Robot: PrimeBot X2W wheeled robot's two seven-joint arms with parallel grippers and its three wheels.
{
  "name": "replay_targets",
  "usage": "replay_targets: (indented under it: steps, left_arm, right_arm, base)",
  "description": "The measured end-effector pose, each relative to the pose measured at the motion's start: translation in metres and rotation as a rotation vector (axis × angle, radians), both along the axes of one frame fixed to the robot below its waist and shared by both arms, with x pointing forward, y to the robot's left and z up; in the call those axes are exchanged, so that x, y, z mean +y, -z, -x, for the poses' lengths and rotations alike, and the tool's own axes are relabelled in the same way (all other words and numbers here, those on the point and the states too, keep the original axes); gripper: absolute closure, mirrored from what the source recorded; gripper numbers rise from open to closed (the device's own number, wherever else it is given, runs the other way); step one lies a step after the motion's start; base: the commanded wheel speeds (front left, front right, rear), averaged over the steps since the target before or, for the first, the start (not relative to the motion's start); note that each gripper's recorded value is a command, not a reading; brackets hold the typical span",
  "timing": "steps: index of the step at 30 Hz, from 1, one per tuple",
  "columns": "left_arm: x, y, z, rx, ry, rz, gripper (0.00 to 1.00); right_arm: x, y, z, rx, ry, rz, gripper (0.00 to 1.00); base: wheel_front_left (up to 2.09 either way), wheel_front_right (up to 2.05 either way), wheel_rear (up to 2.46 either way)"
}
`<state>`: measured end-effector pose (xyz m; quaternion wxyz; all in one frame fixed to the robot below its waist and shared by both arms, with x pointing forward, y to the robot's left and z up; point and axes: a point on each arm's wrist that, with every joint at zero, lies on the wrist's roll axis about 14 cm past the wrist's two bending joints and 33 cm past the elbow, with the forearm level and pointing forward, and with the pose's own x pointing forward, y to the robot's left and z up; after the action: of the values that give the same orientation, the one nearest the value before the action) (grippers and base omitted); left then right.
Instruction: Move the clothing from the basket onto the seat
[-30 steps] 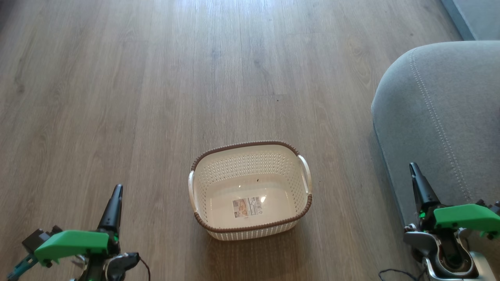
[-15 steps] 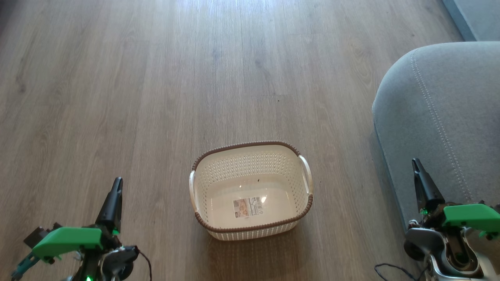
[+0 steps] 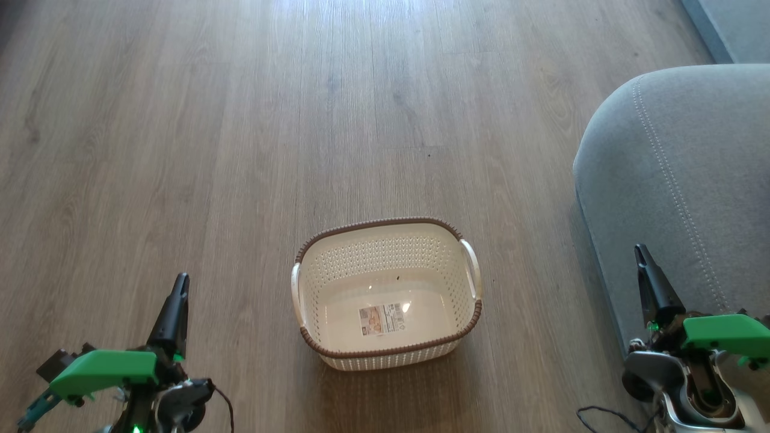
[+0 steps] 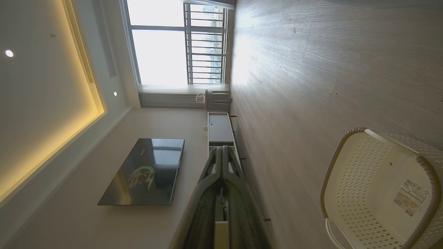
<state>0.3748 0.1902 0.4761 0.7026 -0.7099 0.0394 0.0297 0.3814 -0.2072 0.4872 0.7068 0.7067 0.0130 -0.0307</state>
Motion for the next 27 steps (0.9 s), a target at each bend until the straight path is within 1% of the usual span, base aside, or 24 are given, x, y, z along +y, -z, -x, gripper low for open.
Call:
replay_targets:
  steps: [27]
  left_arm:
    - [-0.0001, 0.0, 0.0, 0.0, 0.0, 0.0, 1.0]
  right_arm:
    - [-0.0001, 0.0, 0.0, 0.0, 0.0, 0.0, 1.0]
  base:
    - [0.0, 0.0, 0.0]
